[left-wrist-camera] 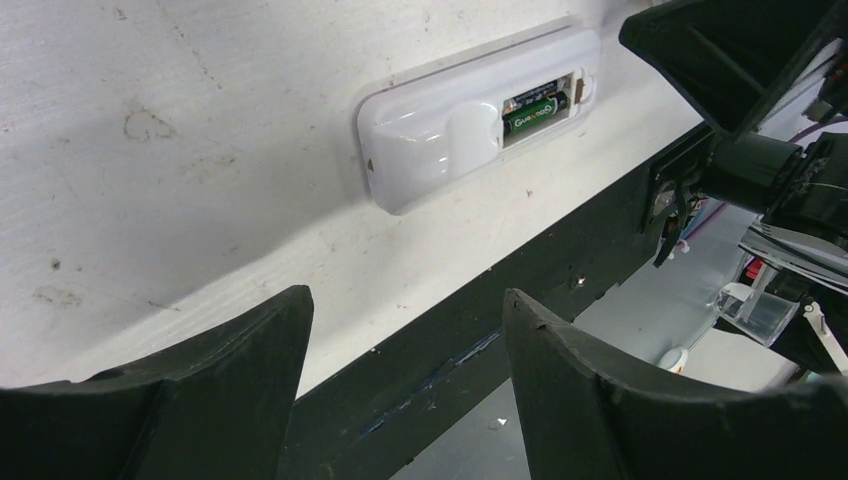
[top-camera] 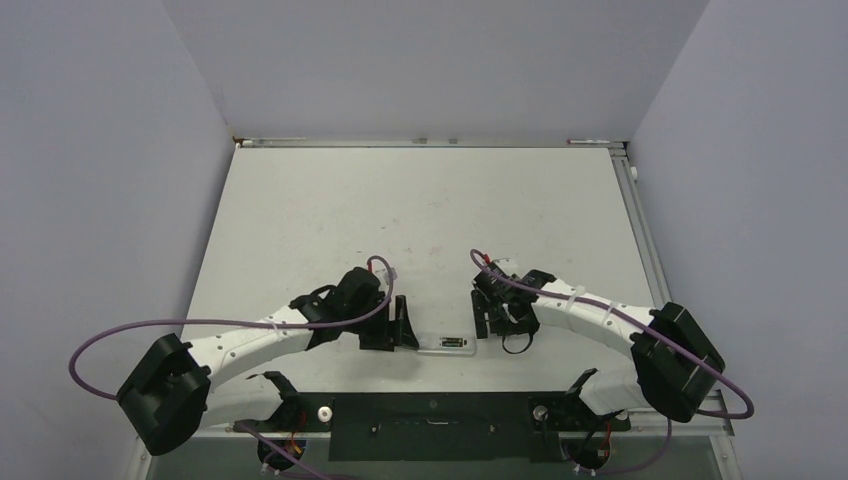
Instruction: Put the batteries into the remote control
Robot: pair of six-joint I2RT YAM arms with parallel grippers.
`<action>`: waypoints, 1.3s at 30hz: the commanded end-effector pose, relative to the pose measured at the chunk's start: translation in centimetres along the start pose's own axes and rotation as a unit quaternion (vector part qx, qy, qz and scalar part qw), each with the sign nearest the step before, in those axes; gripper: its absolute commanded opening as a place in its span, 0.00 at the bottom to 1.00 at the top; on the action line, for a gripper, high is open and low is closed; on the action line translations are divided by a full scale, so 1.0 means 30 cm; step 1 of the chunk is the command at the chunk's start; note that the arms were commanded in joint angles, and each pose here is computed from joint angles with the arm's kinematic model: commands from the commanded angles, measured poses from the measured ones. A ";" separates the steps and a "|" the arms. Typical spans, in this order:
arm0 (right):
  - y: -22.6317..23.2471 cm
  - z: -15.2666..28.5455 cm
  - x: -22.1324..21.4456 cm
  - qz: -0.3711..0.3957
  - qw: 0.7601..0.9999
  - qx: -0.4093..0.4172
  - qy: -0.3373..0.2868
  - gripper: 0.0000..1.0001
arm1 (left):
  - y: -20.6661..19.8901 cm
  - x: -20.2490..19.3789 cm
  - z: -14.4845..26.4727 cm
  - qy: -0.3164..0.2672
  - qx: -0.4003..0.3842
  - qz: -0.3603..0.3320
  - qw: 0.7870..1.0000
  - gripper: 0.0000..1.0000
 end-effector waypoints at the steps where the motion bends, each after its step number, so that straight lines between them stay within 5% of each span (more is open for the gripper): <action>1: 0.016 -0.012 0.027 -0.002 0.999 0.032 -0.016 0.71 | -0.025 0.006 0.034 -0.013 -0.022 0.001 1.000 0.67; 39: 0.011 -0.051 -0.057 0.005 1.000 0.008 0.012 0.41 | 0.000 -0.005 0.063 -0.023 -0.025 0.015 0.999 0.68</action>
Point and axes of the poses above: each gripper's point midway between its finger pads, its own z axis back along the fingers, its own y axis along the line the jaws close on, x = y × z, the point moved 3 cm from there along z, back along the fingers, and after that the axes turned 12 degrees about z, right-handed, at the moved point
